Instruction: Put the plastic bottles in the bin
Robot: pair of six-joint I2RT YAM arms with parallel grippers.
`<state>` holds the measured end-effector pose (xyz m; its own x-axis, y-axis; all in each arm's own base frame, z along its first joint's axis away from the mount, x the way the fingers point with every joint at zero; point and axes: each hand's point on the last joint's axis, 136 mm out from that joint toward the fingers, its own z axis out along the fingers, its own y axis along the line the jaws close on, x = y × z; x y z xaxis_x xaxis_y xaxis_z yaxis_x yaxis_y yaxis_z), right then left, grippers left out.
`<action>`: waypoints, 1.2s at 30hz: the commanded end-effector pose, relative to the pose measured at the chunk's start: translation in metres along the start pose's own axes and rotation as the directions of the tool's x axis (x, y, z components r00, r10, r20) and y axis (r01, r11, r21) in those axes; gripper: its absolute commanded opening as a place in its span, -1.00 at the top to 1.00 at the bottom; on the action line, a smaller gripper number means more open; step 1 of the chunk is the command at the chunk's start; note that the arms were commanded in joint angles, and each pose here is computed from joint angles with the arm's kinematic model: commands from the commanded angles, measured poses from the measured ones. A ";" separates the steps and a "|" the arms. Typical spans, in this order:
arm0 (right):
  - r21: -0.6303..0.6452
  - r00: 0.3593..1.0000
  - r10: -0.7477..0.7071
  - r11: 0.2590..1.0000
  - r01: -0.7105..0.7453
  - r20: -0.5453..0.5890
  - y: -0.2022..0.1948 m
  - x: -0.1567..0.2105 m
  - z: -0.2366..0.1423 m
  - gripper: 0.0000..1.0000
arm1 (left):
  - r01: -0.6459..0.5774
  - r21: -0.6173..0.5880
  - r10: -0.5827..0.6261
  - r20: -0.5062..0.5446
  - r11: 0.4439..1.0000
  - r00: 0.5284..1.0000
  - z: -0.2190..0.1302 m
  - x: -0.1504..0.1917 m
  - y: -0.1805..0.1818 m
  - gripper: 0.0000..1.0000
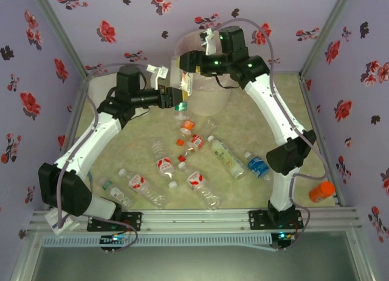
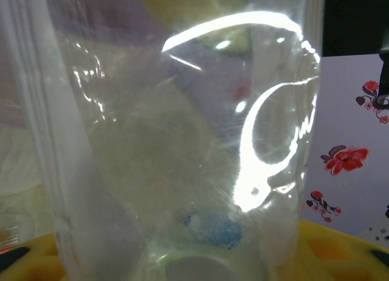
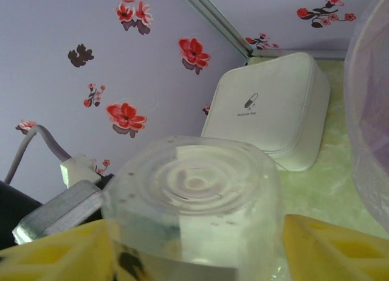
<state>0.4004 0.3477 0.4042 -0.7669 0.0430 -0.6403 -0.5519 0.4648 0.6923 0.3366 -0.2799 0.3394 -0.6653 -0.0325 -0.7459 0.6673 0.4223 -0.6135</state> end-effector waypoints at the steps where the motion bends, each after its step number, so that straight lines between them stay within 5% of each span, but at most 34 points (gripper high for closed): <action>1: -0.045 0.999 -0.028 0.999 0.029 0.027 0.016 -0.012 -0.005 -0.22 | -0.060 0.040 0.060 0.009 0.997 0.998 0.002 -0.011 -0.012 0.42; 6: -0.013 0.996 -0.061 0.998 0.062 0.066 0.018 -0.023 -0.018 0.18 | -0.053 0.011 0.053 0.022 0.999 0.998 0.002 -0.013 -0.007 0.07; 11: 0.015 0.978 -0.108 0.994 0.107 0.180 0.022 -0.059 -0.051 0.33 | -0.032 -0.103 0.038 0.058 0.994 0.998 -0.005 -0.013 0.010 -0.99; 17: 0.091 0.896 -0.172 0.985 0.148 0.409 0.015 -0.120 -0.111 0.43 | 0.105 -0.348 -0.080 0.086 0.931 0.993 -0.032 0.005 0.050 -0.99; 25: 0.340 0.730 -0.366 0.920 0.193 0.577 -0.021 -0.179 -0.149 0.64 | 0.251 -0.692 -0.280 0.074 0.677 0.957 -0.087 0.065 0.096 -1.00; 29: 0.410 0.735 -0.382 0.899 0.155 0.560 -0.059 -0.190 -0.145 0.67 | 0.280 -0.793 -0.357 0.084 0.541 0.930 -0.115 0.096 0.102 -0.99; 36: 0.469 0.808 -0.357 0.876 0.115 0.469 -0.128 -0.179 -0.103 0.73 | 0.259 -0.939 -0.536 0.102 0.226 0.838 -0.170 0.163 0.102 -1.00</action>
<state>0.5565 0.1925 0.4907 -0.2518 0.3255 -0.9114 -0.4582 0.7894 0.4085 0.2794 -0.1238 0.2181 -0.8662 -0.2858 -0.4100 -0.1878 0.9464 -0.2629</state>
